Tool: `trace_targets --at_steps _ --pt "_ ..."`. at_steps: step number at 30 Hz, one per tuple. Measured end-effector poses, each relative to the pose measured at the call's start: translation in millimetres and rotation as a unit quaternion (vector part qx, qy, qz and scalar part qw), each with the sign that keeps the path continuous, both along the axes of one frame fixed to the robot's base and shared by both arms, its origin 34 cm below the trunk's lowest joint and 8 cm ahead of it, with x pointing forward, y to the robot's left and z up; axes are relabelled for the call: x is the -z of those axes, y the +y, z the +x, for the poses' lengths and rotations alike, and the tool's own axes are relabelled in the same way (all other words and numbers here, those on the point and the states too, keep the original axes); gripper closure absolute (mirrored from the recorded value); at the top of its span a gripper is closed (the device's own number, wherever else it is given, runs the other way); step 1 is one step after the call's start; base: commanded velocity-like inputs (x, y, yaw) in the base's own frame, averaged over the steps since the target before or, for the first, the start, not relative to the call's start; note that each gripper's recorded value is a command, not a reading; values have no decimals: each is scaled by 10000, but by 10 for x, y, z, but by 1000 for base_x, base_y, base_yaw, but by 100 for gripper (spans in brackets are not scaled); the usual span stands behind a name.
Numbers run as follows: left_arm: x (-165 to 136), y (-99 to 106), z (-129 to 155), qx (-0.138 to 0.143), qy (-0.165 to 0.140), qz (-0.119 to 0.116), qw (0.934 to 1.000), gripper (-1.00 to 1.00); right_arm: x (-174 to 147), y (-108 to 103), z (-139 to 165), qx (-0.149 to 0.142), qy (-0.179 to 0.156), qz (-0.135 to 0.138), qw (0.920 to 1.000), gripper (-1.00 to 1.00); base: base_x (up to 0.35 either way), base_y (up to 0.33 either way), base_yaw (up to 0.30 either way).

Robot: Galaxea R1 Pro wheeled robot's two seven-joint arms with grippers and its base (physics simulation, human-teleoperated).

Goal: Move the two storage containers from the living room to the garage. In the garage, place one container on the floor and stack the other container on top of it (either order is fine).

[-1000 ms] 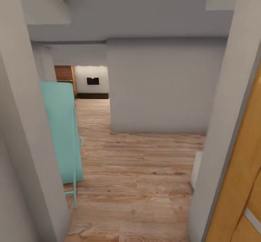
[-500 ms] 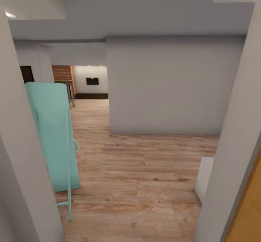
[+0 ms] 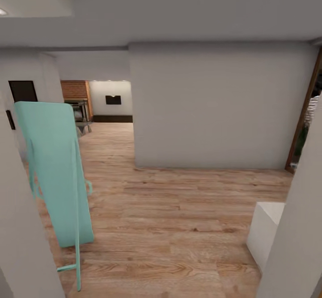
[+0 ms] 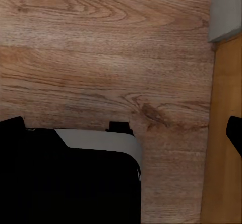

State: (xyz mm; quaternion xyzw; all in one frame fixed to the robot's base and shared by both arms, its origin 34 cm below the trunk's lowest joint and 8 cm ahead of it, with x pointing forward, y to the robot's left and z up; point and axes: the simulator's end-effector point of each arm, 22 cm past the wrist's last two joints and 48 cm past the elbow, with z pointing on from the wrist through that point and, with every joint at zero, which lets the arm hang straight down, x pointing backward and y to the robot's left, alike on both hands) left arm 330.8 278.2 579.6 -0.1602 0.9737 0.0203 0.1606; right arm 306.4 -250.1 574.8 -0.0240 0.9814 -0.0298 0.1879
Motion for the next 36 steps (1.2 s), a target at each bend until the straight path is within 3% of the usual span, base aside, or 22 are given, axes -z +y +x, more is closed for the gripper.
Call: trace_targets --at_steps 36 --pt "0 0 0 0 0 0 10000 -100 0 2 0 0 0 1 10000 -100 323 0 0"
